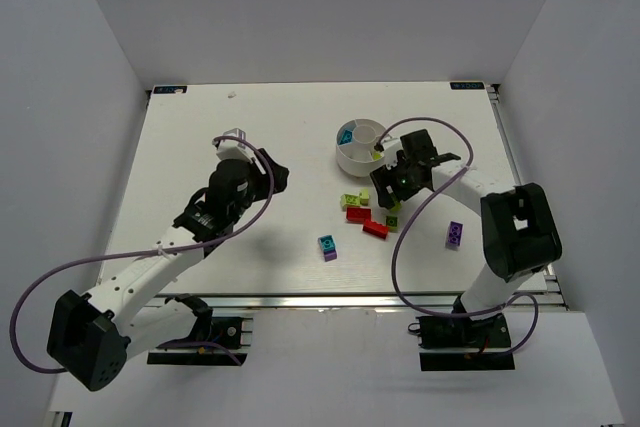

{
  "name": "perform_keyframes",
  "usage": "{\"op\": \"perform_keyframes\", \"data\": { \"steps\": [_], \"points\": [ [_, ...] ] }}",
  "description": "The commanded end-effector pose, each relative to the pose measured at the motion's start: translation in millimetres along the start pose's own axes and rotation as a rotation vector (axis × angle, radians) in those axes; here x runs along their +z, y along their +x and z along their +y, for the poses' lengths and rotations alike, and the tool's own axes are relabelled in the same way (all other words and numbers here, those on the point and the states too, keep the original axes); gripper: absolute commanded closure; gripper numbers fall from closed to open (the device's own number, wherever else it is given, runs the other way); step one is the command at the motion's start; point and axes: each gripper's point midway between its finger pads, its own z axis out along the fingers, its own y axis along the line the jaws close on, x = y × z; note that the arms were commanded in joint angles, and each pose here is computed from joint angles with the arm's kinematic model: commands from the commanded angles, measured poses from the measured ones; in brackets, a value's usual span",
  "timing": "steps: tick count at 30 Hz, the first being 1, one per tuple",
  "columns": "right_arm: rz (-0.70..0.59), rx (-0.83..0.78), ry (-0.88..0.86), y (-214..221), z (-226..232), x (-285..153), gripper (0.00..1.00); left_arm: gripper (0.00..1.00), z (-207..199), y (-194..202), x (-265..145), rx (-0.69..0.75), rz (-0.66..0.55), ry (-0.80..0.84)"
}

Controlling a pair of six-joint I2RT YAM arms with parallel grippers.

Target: Sort the legos into containers by color

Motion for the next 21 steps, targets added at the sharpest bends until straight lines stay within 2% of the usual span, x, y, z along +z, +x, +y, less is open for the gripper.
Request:
{"op": "perform_keyframes", "data": {
  "steps": [1, 7, 9, 10, 11, 21],
  "points": [
    [-0.059, 0.041, 0.118, -35.2, -17.9, -2.3, 0.23, 0.25, 2.2, -10.5, -8.1, -0.017, -0.034, -0.015],
    [-0.024, 0.036, 0.145, -27.0, -20.4, 6.0, 0.33, 0.25, 5.1, -9.4, -10.7, -0.032, -0.044, -0.017],
    [-0.016, 0.034, 0.145, -23.7, -20.9, 9.5, 0.33, 0.25, 6.0, -8.2, -10.5, -0.031, -0.041, -0.019],
    [-0.014, 0.033, 0.143, -23.3, -20.9, 10.5, 0.40, 0.25, 6.4, -7.4, -9.9, -0.031, -0.039, -0.021],
    [-0.006, 0.031, 0.138, -21.2, -19.8, 12.8, 0.42, 0.25, 6.8, -6.6, -9.1, -0.028, -0.036, -0.024],
    [-0.005, 0.025, 0.111, -22.0, -11.5, 16.1, 0.42, 0.25, 3.3, -8.4, -4.5, -0.016, -0.029, -0.023]
  ]
}}
